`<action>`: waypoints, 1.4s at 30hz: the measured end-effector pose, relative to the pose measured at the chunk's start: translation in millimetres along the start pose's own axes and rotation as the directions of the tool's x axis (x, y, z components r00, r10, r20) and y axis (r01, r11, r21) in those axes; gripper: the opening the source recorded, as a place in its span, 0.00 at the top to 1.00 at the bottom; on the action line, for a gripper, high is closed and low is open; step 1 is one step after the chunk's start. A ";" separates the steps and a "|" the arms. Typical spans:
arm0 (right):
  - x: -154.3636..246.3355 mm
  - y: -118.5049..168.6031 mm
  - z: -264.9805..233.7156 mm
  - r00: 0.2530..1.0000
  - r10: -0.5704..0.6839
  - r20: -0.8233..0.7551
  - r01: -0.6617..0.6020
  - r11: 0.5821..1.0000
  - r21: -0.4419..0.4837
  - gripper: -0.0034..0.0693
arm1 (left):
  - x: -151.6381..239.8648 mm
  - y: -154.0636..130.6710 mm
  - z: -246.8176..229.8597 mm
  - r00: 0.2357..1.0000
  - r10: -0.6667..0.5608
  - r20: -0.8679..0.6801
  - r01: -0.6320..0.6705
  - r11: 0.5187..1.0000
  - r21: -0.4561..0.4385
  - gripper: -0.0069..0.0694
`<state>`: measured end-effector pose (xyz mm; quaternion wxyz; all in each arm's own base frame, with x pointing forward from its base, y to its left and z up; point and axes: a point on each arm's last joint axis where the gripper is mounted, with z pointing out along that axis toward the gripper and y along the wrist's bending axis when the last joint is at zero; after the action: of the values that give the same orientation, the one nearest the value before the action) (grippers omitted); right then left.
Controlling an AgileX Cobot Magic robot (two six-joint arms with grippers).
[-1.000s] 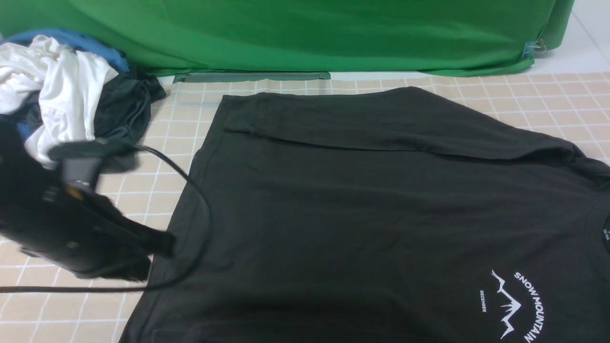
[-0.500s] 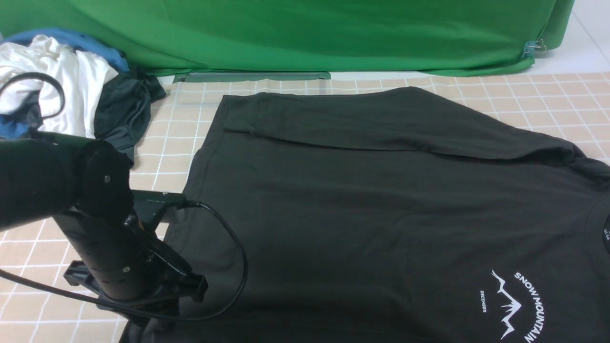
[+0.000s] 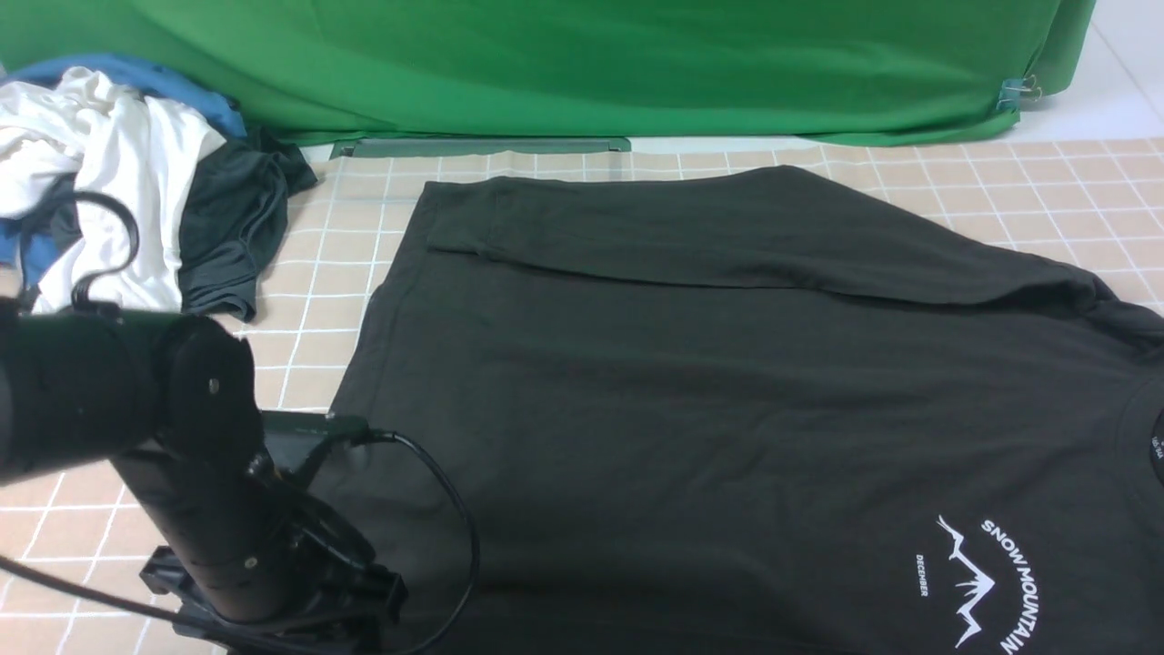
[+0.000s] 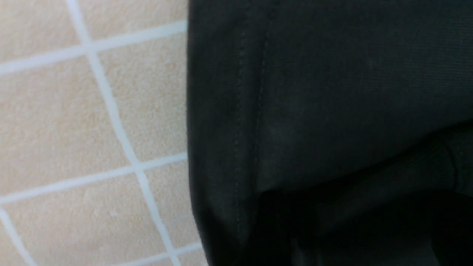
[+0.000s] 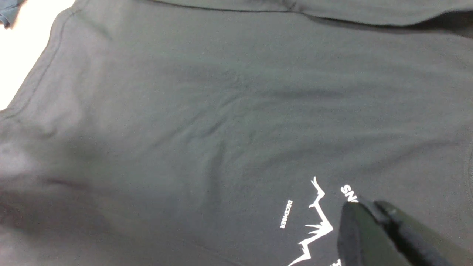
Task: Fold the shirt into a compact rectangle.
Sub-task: 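Grasp the left edge of the dark T-shirt lying flat on the table, then fold the left side of the black T-shirt inward over its body, then grab the top left corner of the dark shirt with the left gripper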
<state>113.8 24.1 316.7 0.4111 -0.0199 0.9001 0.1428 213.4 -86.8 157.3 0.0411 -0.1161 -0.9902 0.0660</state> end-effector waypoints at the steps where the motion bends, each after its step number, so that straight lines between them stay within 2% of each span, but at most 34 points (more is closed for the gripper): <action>1: 0.0 0.0 0.0 1.000 0.000 0.000 0.000 1.000 0.000 0.87 | 0.1 0.4 1.2 1.000 0.003 0.008 -0.003 1.000 -0.001 0.23; 4: -0.3 -0.1 0.2 1.000 -0.001 0.002 0.001 1.000 0.001 0.86 | 1.9 0.9 2.5 1.000 0.008 0.018 -0.008 1.000 -0.002 0.28; 7: -0.3 0.0 0.2 1.000 -0.002 0.002 0.002 1.000 0.000 0.86 | 2.0 1.6 3.1 0.999 0.045 0.024 -0.044 0.999 -0.010 0.42; 10: -0.3 0.0 0.2 1.000 -0.003 0.002 0.003 1.000 0.000 0.85 | 2.5 1.1 3.5 0.997 0.068 0.023 -0.068 0.998 -0.003 0.65; 11: -0.3 0.0 0.2 1.000 -0.003 0.002 0.003 1.000 0.000 0.85 | 2.4 0.9 3.5 0.997 0.067 0.024 -0.067 0.998 -0.001 0.67; 12: -0.3 0.0 0.2 1.000 -0.003 0.002 0.003 1.000 0.000 0.85 | 2.9 0.3 3.6 0.998 0.067 0.019 -0.067 0.998 0.006 0.78; 14: -0.3 0.0 0.2 1.000 -0.003 0.002 0.003 1.000 0.000 0.85 | 5.4 -0.6 1.5 0.998 0.067 0.010 -0.067 0.998 0.013 0.85; 18: -0.3 0.0 0.2 1.000 -0.004 0.002 0.004 1.000 0.000 0.85 | 14.8 -3.0 -12.5 0.997 0.076 0.014 -0.076 0.997 0.026 0.86; 24: -0.3 0.0 0.2 1.000 -0.006 0.002 0.006 1.000 -0.001 0.85 | 29.4 -8.8 -50.1 0.990 0.091 0.108 -0.096 0.994 0.044 0.86; 29: -0.3 0.0 0.2 1.000 -0.006 0.002 0.006 1.000 -0.001 0.85 | 21.2 -15.4 -85.5 0.974 0.087 0.208 -0.099 0.994 0.052 0.86; 34: -0.3 0.1 0.2 1.000 -0.005 0.002 0.005 1.000 -0.002 0.83 | -13.3 -24.5 -131.0 0.927 0.105 0.359 -0.127 0.991 0.040 0.86; 42: -0.4 0.1 0.4 1.000 -0.005 0.002 0.005 1.000 -0.002 0.82 | -65.3 -24.4 -147.6 0.895 0.117 0.430 -0.111 0.993 -0.038 0.86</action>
<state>114.3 24.3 316.8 0.4122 -0.0223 0.8996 0.1426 285.6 -107.8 302.2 -0.1839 -0.1566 -0.9666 0.0861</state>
